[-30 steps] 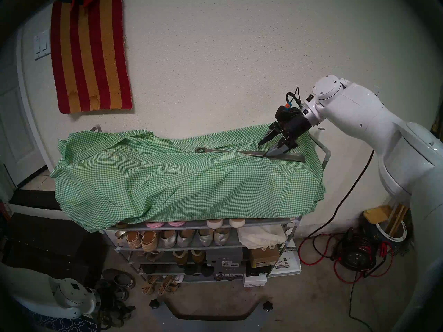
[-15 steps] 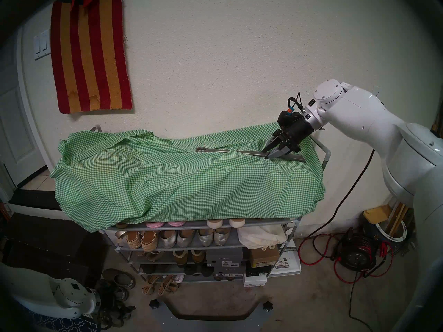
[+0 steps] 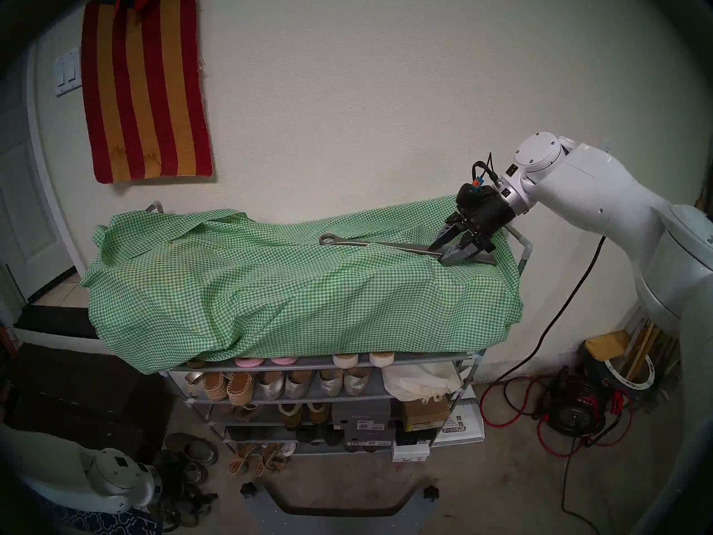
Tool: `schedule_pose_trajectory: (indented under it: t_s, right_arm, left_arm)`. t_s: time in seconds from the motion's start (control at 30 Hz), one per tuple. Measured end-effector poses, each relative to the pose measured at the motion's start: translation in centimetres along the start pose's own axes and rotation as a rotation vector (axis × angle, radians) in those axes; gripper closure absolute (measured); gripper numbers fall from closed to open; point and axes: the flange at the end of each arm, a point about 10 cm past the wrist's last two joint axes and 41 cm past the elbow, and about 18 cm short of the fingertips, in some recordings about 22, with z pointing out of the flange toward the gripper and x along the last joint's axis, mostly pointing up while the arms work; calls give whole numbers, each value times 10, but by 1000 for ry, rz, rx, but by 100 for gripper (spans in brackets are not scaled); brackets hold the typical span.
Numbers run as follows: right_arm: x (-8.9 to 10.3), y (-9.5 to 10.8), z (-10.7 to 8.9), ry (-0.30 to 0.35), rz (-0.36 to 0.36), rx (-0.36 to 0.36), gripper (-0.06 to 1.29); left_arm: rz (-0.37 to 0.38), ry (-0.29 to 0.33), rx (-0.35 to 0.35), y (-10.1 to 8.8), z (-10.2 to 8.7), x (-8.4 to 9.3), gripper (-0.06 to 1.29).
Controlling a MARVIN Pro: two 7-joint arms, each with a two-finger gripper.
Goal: Lift the object off the cloth, cover the shoe rack with the cloth, put the object back
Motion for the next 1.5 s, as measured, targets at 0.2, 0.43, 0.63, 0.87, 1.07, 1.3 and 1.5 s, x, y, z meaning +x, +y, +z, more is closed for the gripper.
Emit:
schedule_pose_trajectory:
  t_s: [0.2,0.43,0.63,0.87,1.07,1.3,1.5]
  right_arm:
    - [-4,-5,-4,7,-15,-1,53]
    - [3,-1,-7,36,-122,-58,52]
    - [7,2,-2,52,-210,-114,60]
    - [1,0,5,47,-234,-120,37]
    - [-8,-1,6,41,-239,-132,19]
    - [-17,-1,0,38,-229,-150,75]
    - [-23,-1,-3,48,-223,-151,81]
  left_arm:
    - [0,0,0,0,0,0,-4]
    - [0,0,0,0,0,0,-4]
    - [0,0,0,0,0,0,-4]
    - [0,0,0,0,0,0,-4]
    - [0,0,0,0,0,0,-4]
    - [0,0,0,0,0,0,-4]
    - [0,0,0,0,0,0,-4]
